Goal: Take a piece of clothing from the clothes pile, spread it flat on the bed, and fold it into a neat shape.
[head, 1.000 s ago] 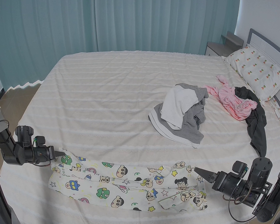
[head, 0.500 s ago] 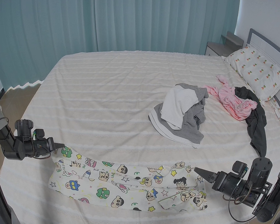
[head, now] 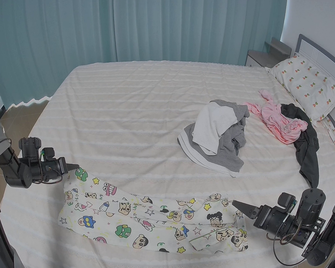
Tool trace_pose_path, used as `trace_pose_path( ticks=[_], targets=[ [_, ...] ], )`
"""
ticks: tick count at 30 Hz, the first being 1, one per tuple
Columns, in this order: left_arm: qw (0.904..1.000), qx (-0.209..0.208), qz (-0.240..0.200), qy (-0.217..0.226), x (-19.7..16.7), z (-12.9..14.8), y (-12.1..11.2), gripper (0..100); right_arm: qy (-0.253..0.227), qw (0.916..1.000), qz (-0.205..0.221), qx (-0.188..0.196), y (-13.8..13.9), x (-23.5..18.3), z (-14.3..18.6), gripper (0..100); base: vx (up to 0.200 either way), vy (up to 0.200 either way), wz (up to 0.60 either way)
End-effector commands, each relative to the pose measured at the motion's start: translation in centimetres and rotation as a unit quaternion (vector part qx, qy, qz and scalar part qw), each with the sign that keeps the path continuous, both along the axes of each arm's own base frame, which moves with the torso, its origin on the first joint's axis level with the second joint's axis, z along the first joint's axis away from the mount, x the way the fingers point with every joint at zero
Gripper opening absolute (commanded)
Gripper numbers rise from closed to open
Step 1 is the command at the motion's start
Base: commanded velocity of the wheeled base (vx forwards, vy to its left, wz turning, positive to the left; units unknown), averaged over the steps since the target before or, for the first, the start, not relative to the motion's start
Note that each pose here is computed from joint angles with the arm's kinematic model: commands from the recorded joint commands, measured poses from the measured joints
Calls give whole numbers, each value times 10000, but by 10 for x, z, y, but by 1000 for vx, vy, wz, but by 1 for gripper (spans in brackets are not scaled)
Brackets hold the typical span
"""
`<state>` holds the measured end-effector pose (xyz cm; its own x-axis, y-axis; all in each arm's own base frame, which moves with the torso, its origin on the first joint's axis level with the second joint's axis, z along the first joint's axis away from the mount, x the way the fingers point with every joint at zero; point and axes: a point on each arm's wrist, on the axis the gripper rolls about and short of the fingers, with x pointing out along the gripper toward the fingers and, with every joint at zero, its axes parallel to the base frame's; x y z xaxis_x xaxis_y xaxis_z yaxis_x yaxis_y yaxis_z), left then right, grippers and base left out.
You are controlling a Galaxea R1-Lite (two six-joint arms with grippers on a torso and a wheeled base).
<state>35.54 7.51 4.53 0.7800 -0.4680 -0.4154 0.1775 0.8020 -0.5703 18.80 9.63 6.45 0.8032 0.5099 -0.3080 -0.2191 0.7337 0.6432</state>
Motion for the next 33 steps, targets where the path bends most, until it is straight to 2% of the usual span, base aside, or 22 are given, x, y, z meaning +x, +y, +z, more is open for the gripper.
trace_pose_path(
  ticks=[1,8,24,25,29,33],
  targets=[
    [9999,-45,29,-92,3,2,0,0,12,10000,5,-8,-2,-3,0,100,0,0,0],
    [9998,-64,37,-166,3,1,-2,0,11,10000,-3,-10,-2,-3,0,100,0,0,0],
    [9990,19,246,364,1,-36,1,0,43,10000,2,-15,-1,-3,-2,100,0,0,0],
    [9990,20,242,383,0,-37,1,100,43,10000,2,-15,-1,-3,-2,100,0,0,0],
    [9987,7,272,436,-3,-38,3,100,50,10000,2,-19,-1,-3,-2,100,0,0,0],
    [9976,-5,502,481,-12,-38,18,100,60,10000,-8,-18,-1,-3,-2,100,0,0,0]
  ],
)
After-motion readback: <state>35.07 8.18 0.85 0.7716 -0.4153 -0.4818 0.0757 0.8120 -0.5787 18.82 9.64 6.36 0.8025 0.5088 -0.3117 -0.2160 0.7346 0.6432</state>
